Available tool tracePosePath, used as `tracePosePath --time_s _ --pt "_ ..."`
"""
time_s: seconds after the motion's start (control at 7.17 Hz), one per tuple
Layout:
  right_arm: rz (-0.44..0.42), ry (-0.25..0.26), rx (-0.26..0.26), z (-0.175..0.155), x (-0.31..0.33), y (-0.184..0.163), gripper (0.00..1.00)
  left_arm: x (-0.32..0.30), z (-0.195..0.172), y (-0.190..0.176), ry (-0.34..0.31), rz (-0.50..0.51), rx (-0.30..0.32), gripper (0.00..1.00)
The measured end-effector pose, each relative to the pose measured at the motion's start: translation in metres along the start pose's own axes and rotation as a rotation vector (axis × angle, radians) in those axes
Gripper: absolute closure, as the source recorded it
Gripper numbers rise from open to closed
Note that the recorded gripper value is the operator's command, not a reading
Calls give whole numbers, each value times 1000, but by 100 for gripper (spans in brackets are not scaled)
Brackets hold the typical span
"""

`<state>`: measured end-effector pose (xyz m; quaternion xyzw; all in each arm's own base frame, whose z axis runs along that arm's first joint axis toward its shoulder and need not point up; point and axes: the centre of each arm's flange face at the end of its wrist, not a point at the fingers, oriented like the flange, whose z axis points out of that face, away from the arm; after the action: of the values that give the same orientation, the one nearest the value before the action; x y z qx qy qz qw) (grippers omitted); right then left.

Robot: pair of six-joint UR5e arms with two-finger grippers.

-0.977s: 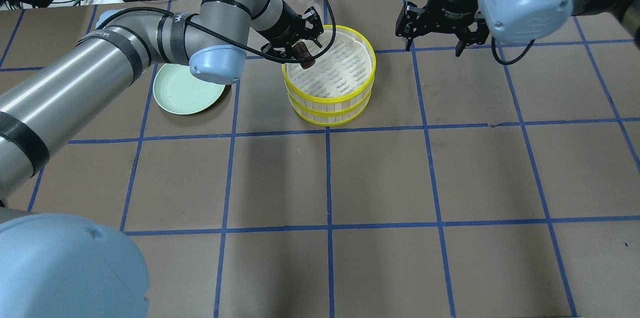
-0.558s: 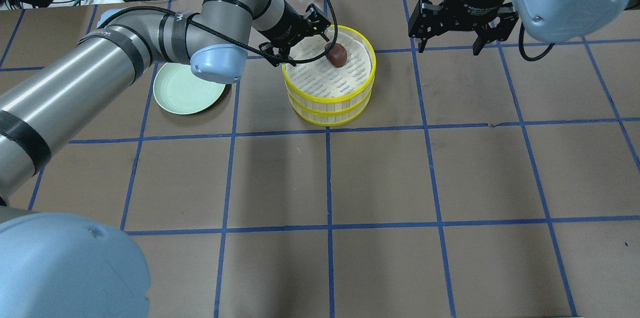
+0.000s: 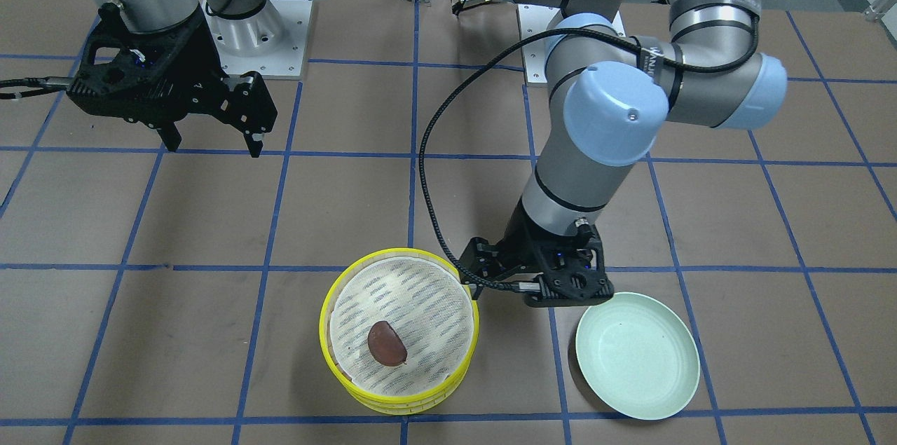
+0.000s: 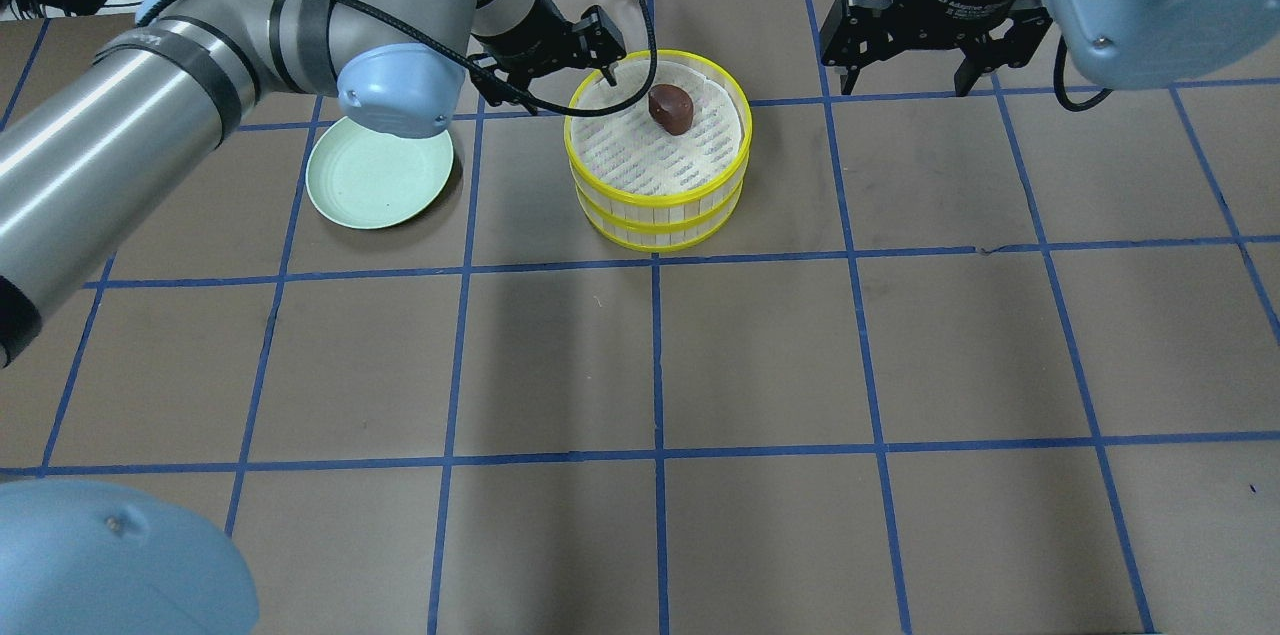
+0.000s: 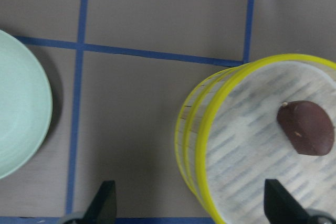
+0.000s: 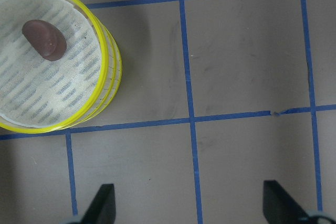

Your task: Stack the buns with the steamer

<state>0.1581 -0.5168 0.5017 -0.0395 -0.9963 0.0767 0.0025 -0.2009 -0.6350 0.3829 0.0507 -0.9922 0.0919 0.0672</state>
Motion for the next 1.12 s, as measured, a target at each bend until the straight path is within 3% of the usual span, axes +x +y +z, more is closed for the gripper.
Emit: tracePosePath --time_s 0.56,0.84,1.12 --pt "-2 48 -11 6 5 0 0 -77 -97 18 -152 30 -29 0" --pt "-10 41 -19 9 4 0 0 -81 -133 41 -177 37 -39 0" --pt "-77 39 -23 10 3 0 0 -82 -148 52 -180 39 -33 0"
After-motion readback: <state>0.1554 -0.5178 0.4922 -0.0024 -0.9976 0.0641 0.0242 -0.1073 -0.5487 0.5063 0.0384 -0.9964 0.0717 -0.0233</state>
